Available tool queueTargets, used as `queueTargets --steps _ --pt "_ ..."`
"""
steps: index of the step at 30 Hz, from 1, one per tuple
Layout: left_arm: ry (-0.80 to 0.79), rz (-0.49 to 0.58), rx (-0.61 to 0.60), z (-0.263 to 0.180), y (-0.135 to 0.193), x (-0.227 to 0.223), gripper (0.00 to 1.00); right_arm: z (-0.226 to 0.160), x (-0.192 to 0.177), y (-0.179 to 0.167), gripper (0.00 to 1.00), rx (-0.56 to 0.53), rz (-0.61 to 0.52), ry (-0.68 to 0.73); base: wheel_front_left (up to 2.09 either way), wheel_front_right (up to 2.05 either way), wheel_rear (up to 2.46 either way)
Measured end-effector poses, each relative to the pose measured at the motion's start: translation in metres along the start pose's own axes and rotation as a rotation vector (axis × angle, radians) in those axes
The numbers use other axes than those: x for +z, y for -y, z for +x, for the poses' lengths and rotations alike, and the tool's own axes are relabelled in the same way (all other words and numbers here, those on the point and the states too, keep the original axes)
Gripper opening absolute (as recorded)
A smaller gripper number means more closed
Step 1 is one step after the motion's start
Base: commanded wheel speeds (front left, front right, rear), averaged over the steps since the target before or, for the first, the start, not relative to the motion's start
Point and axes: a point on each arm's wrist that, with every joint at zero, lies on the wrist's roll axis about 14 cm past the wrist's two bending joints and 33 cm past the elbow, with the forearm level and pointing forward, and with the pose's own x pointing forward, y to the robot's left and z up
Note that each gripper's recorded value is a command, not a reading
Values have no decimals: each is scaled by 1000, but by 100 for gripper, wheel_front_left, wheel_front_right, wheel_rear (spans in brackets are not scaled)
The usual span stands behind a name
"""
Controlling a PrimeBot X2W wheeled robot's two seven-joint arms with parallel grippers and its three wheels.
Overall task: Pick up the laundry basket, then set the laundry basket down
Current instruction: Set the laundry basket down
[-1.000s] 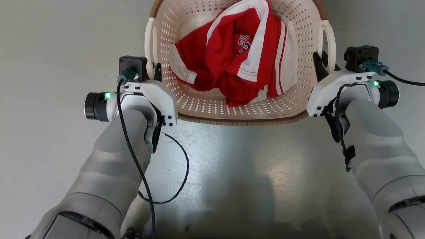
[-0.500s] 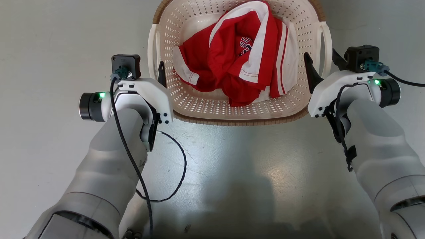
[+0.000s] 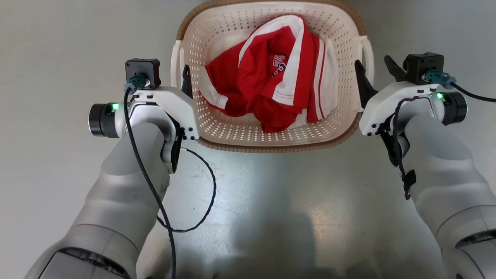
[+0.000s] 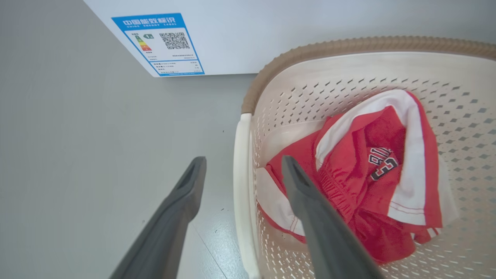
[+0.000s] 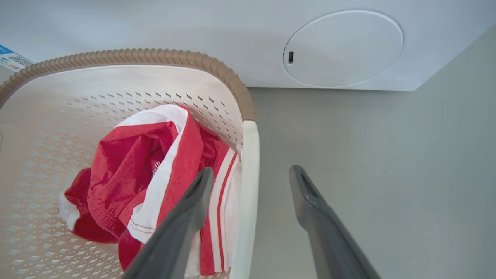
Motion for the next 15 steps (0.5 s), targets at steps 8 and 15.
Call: queueTargets --steps 8,15 --pt "85 -32 -13 -13 4 25 100 -20 17 3 100 -16 31 59 0 0 0" --pt "193 -63 -14 -39 2 53 100 -47 48 2 100 -23 85 172 0 0 0"
